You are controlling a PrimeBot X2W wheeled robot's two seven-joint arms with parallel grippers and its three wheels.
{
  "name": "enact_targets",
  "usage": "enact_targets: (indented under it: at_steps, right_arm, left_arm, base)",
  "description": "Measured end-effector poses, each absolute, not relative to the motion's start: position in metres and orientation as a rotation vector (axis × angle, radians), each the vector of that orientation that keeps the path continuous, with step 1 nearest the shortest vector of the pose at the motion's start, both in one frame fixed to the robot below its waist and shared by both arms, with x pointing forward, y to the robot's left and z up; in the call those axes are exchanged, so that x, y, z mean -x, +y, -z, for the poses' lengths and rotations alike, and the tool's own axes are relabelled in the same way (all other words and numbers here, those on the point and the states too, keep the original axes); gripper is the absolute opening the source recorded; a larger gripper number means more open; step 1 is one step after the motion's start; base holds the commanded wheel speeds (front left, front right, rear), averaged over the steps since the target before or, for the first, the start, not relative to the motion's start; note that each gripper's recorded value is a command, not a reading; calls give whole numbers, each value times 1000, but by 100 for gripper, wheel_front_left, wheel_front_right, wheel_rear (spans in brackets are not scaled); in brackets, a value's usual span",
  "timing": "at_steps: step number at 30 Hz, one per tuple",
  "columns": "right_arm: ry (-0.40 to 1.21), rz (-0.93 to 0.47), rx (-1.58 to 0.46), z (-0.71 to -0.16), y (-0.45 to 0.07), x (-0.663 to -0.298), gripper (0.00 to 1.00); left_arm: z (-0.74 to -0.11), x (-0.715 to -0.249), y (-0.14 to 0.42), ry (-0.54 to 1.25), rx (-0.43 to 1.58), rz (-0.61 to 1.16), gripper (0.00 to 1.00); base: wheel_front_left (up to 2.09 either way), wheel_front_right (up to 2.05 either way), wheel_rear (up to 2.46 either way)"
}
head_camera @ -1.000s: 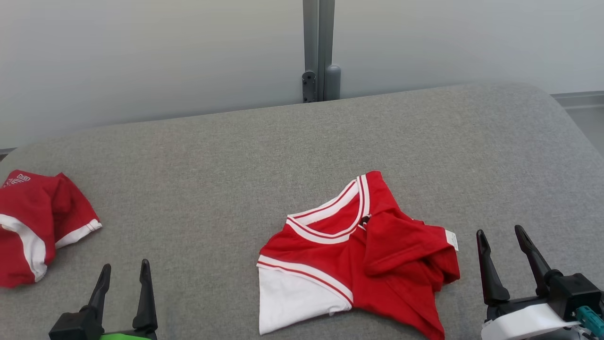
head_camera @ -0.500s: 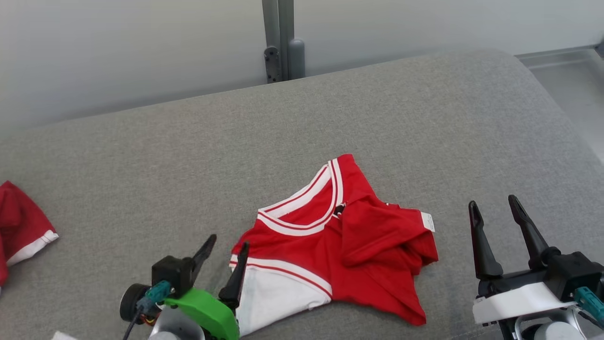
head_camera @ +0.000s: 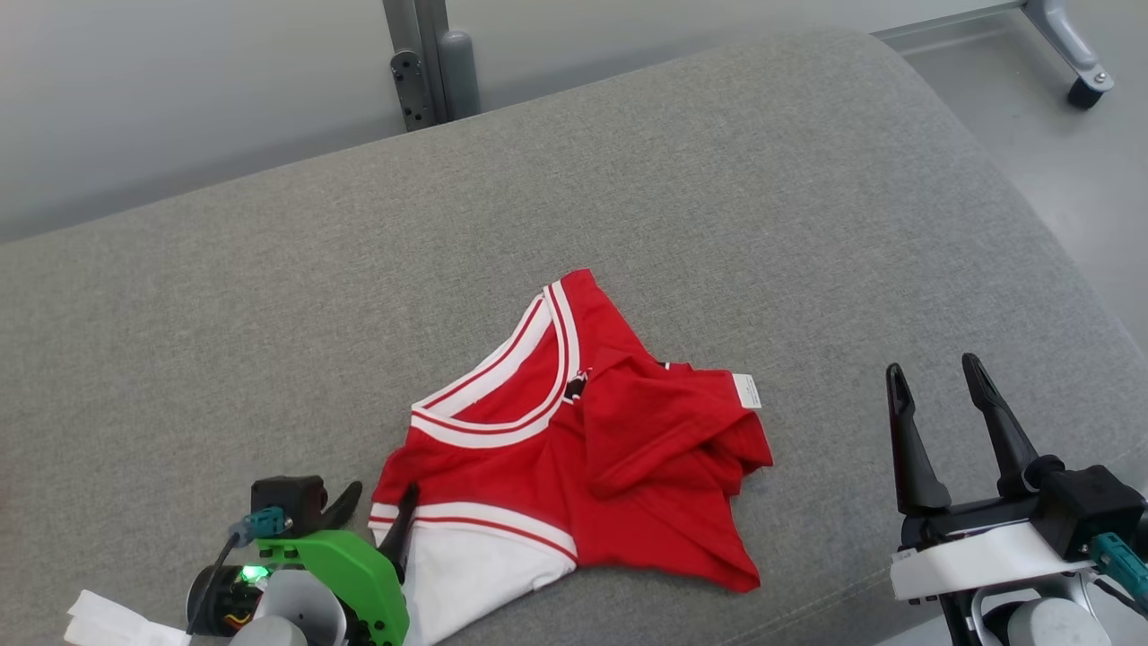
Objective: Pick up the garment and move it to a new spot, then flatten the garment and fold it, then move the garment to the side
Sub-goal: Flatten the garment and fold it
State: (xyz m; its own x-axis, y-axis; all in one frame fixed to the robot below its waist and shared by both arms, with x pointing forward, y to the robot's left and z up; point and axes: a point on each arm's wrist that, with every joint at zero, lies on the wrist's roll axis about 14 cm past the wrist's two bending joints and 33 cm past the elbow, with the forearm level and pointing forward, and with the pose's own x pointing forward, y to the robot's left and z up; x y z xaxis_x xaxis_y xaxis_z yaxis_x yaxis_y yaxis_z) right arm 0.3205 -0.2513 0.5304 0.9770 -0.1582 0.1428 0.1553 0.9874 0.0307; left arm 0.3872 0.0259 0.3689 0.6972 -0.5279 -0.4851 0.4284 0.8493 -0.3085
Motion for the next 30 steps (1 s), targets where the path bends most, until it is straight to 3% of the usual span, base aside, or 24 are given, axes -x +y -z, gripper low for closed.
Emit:
enact_targets:
  at_steps: [1,7,11,20,30]
  right_arm:
    - [-142,163,-19,-529,-253,-319,100]
    - [-148,175,-22,-531,-256,-316,100]
    - [-159,170,-29,-533,-253,-316,100]
    - [-174,150,-46,-536,-247,-315,100]
    - [-189,172,-68,-540,-250,-310,100]
  left_arm:
    - [-368,-388,25,602,179,543,0]
    - [-381,-387,15,569,207,575,0]
    - [-429,-409,15,379,304,550,0]
    - [-563,-445,29,-30,206,602,0]
    - [-653,-465,18,-219,31,712,0]
  base:
    - [0,0,0]
    - [0,0,0]
    - [0,0,0]
    - [0,0,0]
    - [0,0,0]
